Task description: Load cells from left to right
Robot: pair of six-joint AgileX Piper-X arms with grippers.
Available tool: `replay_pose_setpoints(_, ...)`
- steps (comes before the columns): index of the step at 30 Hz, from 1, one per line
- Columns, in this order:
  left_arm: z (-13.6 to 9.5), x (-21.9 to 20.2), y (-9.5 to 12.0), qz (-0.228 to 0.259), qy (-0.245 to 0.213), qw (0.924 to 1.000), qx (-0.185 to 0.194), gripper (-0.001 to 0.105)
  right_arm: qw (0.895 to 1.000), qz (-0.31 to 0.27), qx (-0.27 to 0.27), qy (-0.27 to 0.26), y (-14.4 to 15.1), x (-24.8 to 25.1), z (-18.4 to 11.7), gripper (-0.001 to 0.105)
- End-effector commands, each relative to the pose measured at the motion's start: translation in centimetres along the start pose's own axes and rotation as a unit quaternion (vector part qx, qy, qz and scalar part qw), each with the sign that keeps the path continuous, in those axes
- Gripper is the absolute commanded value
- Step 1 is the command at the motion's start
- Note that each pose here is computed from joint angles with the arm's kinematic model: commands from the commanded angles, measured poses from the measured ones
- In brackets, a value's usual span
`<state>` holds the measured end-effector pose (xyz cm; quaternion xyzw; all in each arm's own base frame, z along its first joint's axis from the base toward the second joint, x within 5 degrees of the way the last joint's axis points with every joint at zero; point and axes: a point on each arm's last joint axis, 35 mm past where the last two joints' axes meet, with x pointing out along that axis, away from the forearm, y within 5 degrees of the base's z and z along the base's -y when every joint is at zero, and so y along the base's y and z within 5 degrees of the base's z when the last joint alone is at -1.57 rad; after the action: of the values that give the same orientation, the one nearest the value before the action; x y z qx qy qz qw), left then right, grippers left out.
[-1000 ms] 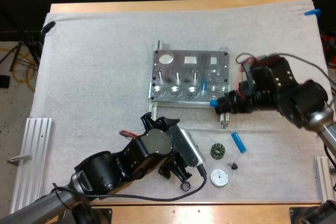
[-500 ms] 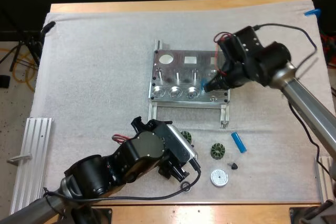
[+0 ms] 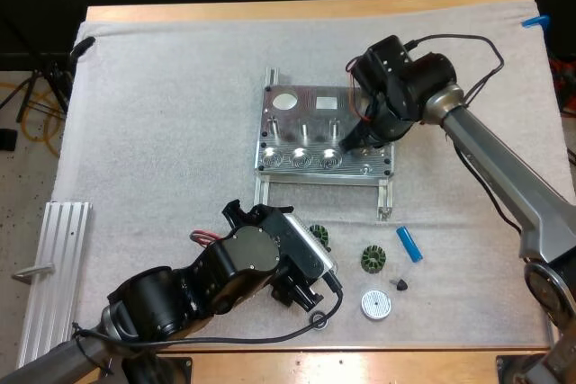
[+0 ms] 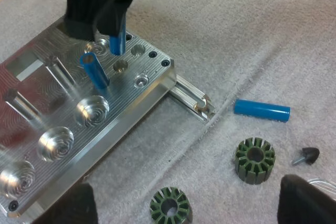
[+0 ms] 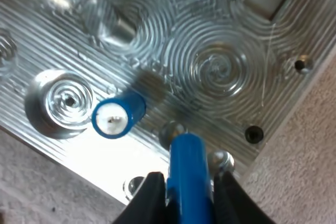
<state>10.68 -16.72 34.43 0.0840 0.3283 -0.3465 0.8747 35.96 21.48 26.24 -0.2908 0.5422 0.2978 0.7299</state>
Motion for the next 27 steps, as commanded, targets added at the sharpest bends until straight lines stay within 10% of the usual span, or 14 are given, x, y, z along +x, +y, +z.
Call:
replay_pose_setpoints(1,0.2,-0.4,0.1,0.008,-0.009,0.9999,-0.008,0.069,1.000,-0.003,-0.006,-0.007,-0.1,-0.5,0.2,0.000)
replay_pose_setpoints(27,0.2,-0.4,0.1,0.008,-0.009,0.9999,-0.008,0.069,0.999,0.038,-0.006,0.006,0.1,2.0,0.5,0.000)
